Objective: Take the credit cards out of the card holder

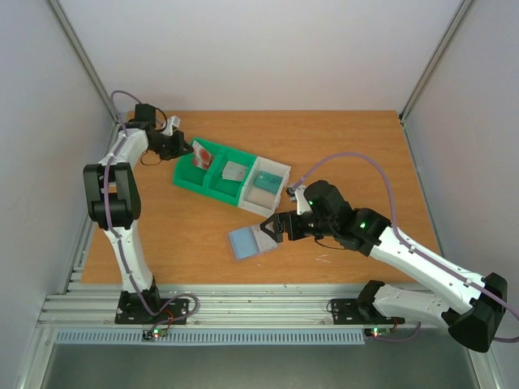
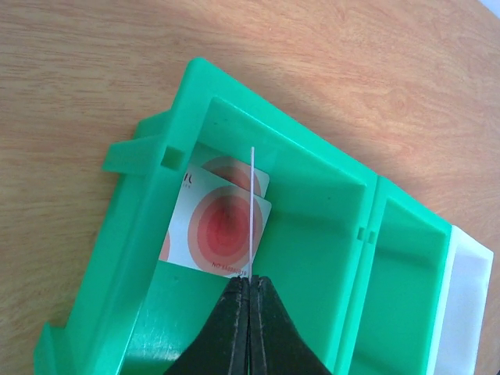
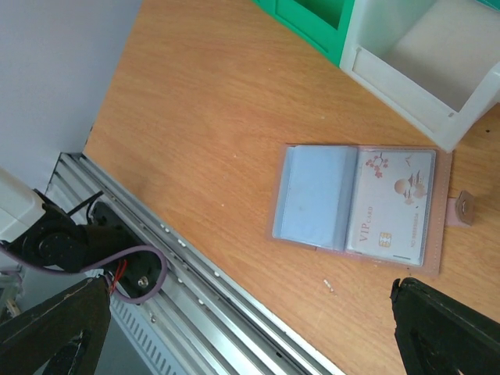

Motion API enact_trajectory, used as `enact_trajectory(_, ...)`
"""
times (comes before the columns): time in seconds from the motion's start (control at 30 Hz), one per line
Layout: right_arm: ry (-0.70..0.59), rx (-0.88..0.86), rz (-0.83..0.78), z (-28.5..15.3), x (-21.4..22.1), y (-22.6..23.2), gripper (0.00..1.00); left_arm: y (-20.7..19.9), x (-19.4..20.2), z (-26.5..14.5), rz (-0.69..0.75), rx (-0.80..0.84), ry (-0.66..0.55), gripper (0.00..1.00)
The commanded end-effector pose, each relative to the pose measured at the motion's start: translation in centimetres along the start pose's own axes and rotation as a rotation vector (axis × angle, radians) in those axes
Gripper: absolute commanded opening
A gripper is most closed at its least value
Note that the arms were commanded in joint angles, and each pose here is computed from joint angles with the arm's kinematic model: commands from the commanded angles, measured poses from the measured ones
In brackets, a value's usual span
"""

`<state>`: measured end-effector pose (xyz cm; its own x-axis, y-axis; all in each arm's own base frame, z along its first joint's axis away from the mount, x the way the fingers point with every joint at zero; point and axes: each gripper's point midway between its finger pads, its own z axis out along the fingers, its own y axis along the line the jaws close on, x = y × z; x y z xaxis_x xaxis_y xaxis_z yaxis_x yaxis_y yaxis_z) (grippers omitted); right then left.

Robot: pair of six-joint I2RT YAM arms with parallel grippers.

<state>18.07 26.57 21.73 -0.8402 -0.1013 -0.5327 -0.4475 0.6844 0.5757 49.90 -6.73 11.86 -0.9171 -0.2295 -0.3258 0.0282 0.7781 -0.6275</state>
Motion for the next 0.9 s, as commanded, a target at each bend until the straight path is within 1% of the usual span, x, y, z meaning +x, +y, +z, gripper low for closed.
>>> enact_trajectory(0.0, -0.054, -0.009, -0.009, -0.5, -1.7, 0.8, 0.98, 0.0, -0.7, 1.2, 0.027, 0.014, 0.006, 0.02)
enact_trajectory(0.3, -0.060, 0.015, -0.010, -0.8, -1.8, 0.4, 0.98, 0.2, -0.9, 2.1, 0.040, -0.022, 0.020, 0.05)
enact_trajectory(0.47, -0.066, 0.023, -0.012, -1.0, -1.9, 0.3, 0.99, 0.4, -1.2, 2.3, 0.034, -0.047, 0.017, 0.13)
enact_trajectory(0.73, -0.068, 0.052, -0.007, -1.2, -1.9, -0.3, 0.99, 0.1, -1.4, 2.2, 0.039, -0.075, 0.018, 0.21)
enact_trajectory(0.87, -0.073, 0.062, -0.006, -1.3, -1.8, -0.5, 0.98, -0.1, -1.5, 2.1, 0.037, -0.081, 0.015, 0.30)
